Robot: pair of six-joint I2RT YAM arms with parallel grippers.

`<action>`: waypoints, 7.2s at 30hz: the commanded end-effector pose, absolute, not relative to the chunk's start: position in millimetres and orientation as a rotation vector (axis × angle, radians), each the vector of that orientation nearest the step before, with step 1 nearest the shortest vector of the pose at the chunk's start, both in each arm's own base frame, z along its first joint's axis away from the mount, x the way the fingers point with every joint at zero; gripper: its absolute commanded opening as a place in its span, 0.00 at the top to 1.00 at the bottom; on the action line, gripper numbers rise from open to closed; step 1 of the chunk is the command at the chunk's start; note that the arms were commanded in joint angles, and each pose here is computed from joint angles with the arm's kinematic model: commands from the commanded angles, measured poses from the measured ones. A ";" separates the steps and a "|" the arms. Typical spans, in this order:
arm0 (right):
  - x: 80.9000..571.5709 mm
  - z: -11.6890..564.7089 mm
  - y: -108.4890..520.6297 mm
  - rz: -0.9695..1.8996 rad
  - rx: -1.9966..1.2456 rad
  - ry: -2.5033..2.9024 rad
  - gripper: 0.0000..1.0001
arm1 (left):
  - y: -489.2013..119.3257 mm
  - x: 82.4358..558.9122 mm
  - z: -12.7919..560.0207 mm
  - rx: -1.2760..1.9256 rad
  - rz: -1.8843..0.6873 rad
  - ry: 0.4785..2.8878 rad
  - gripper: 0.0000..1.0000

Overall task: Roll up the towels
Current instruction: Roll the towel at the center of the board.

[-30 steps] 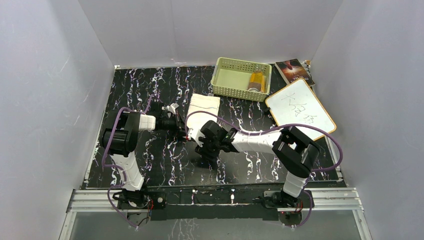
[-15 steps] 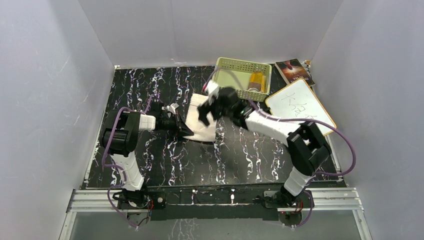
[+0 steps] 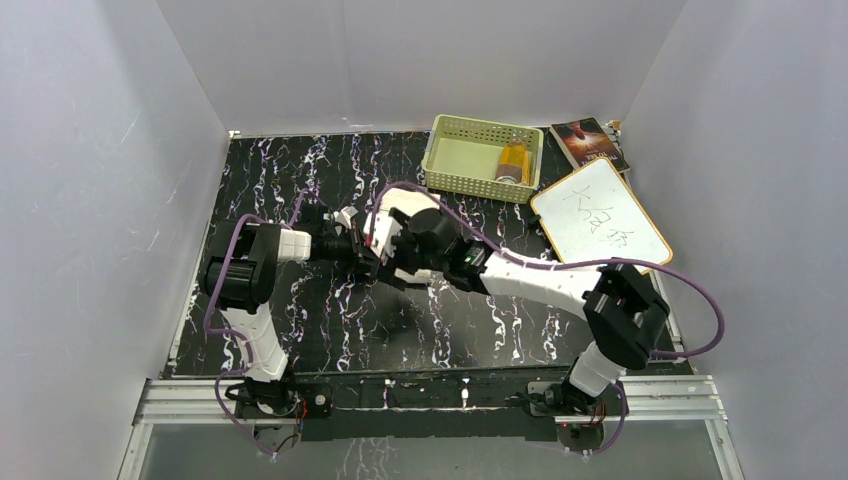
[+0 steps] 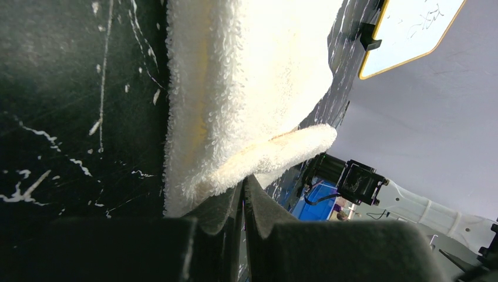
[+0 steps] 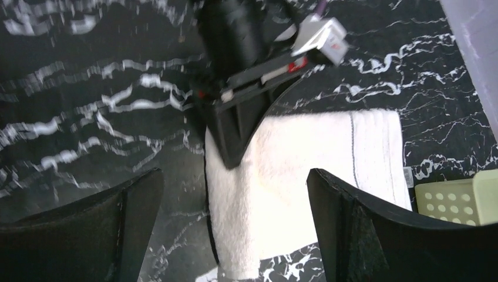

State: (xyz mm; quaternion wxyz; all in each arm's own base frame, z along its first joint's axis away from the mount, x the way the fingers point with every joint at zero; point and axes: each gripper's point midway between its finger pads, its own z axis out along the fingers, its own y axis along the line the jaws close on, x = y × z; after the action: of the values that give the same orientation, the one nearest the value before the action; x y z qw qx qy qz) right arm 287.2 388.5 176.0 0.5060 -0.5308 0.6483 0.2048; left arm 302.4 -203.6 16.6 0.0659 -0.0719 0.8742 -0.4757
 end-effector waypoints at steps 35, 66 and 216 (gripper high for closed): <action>317.4 38.6 358.6 0.230 -1.669 1.738 0.53 | -183.9 271.5 -37.7 -0.309 -1.203 2.854 0.96; 199.0 102.5 385.9 1.665 -1.191 2.180 1.00 | -135.1 316.2 158.2 -0.040 -1.297 2.365 0.80; 245.1 62.9 376.2 1.862 -0.655 2.553 1.00 | -172.4 293.2 142.4 -0.097 -1.355 2.511 0.75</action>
State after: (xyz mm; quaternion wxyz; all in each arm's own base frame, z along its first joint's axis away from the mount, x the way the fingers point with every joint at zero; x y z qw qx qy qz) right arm 229.1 367.2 54.9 -0.0454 -0.2230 0.7983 0.5577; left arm 307.0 -158.8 131.4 0.1552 -0.0447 0.8821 -0.4424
